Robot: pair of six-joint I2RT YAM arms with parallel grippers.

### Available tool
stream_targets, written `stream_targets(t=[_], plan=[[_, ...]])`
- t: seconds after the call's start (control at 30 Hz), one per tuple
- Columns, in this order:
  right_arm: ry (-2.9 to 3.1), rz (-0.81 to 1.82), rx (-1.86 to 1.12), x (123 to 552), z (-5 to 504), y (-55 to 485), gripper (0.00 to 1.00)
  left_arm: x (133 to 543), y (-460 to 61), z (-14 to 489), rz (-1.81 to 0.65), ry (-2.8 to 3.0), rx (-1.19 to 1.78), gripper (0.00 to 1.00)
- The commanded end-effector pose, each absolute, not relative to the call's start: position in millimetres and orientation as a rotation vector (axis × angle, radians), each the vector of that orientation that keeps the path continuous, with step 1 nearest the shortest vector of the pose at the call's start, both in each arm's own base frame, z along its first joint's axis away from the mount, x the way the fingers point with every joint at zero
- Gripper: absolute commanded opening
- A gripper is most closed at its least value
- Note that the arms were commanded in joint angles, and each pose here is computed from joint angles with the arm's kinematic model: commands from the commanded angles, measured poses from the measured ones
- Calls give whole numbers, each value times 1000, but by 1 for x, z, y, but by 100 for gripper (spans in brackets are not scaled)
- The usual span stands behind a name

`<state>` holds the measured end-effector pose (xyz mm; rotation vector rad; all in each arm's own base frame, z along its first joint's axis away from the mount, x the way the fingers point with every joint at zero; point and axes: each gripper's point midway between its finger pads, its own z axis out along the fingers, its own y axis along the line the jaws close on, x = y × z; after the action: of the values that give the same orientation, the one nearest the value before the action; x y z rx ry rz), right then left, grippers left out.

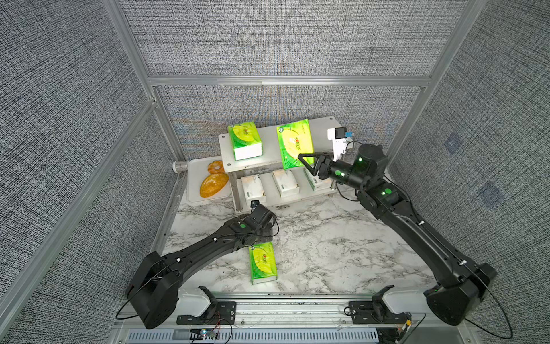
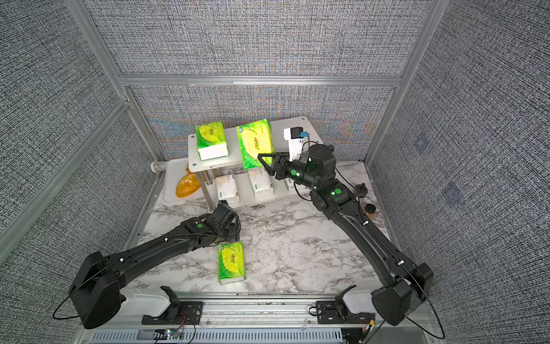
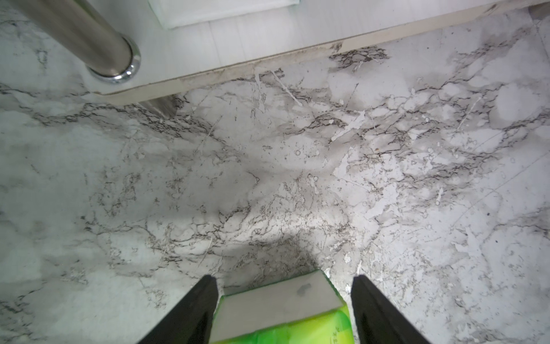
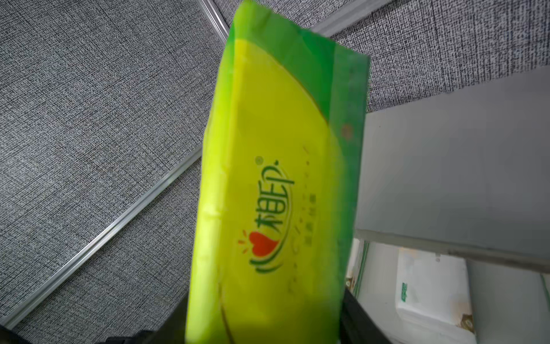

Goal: Place the tissue boxes on the shelf by color
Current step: Place a box of tissues on the shelf.

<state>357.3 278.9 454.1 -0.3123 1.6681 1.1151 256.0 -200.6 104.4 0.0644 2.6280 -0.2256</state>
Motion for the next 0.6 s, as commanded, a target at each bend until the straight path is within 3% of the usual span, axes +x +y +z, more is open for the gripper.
stream_targets(t=[0.0,0.27,0.57], plan=[[1594,1086,-287,380,481,284,55,256,-202,106,-231,2628,79,76],[1701,985,-231,441,465,295,55,256,-203,106,-237,2628,78,76],[1818,962,-191,474,430,290,57,255,-201,109,-234,2618,83,76]])
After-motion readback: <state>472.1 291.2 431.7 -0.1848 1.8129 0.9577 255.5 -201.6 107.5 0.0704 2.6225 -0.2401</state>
